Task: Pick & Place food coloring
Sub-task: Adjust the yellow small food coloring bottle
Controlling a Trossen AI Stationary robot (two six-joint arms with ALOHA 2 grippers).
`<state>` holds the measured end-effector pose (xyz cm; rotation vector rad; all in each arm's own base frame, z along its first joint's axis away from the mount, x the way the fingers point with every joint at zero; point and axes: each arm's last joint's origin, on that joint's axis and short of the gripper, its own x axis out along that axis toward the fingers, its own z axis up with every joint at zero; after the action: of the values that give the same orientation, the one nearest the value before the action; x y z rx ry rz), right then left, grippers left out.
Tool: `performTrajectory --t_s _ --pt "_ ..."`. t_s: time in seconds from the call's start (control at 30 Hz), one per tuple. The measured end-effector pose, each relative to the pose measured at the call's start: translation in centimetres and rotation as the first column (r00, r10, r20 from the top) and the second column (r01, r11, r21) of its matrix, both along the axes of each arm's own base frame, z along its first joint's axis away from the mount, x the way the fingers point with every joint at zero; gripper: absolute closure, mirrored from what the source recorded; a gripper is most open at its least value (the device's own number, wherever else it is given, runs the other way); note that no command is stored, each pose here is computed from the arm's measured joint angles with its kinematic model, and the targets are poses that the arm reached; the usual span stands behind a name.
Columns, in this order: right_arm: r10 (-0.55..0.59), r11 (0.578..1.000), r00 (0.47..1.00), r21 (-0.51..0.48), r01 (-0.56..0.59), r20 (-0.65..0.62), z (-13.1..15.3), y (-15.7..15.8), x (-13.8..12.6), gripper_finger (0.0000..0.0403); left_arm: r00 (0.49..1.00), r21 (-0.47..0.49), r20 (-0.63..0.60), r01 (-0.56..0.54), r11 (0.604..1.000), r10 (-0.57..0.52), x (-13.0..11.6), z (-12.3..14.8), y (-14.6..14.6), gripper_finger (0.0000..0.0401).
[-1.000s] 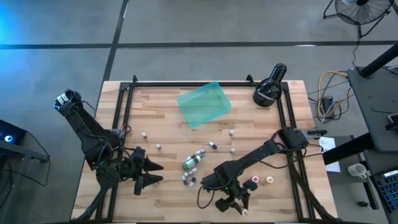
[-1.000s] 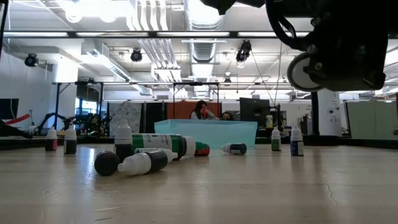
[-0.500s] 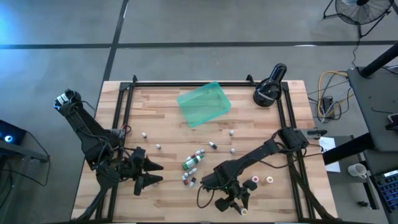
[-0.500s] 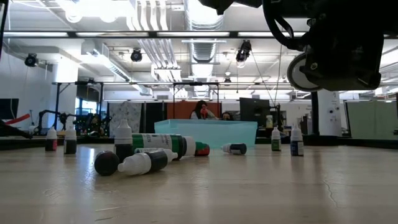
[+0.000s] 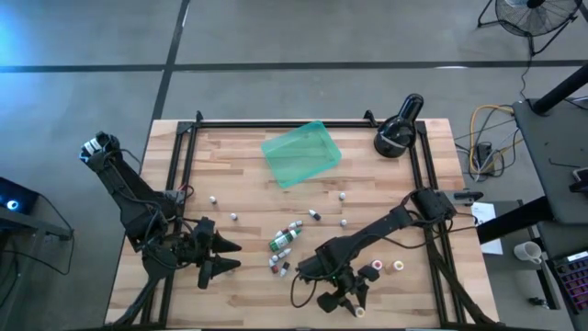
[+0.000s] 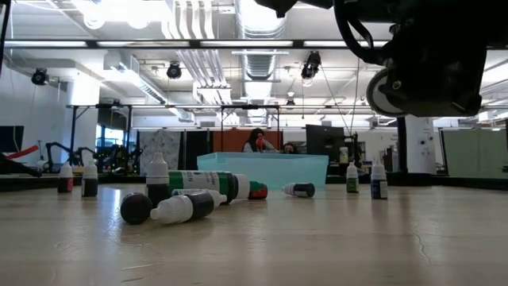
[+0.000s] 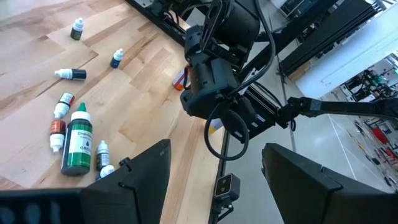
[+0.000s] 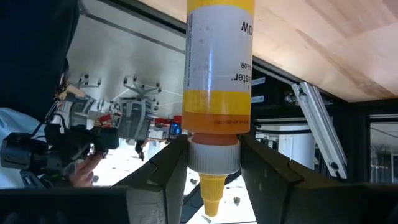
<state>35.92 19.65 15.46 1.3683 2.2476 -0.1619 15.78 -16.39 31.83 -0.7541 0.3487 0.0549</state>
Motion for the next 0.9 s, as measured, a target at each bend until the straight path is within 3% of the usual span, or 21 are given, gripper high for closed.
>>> performTrajectory --t_s 0.9 --pt "-0.027 0.995 0.998 -0.091 0.032 0.05 0.1 -0.5 0.56 0.0267 0.998 -0.018 -0.021 0.054 0.998 -0.054 -0.04 -0.05 -0.17 0.0176"
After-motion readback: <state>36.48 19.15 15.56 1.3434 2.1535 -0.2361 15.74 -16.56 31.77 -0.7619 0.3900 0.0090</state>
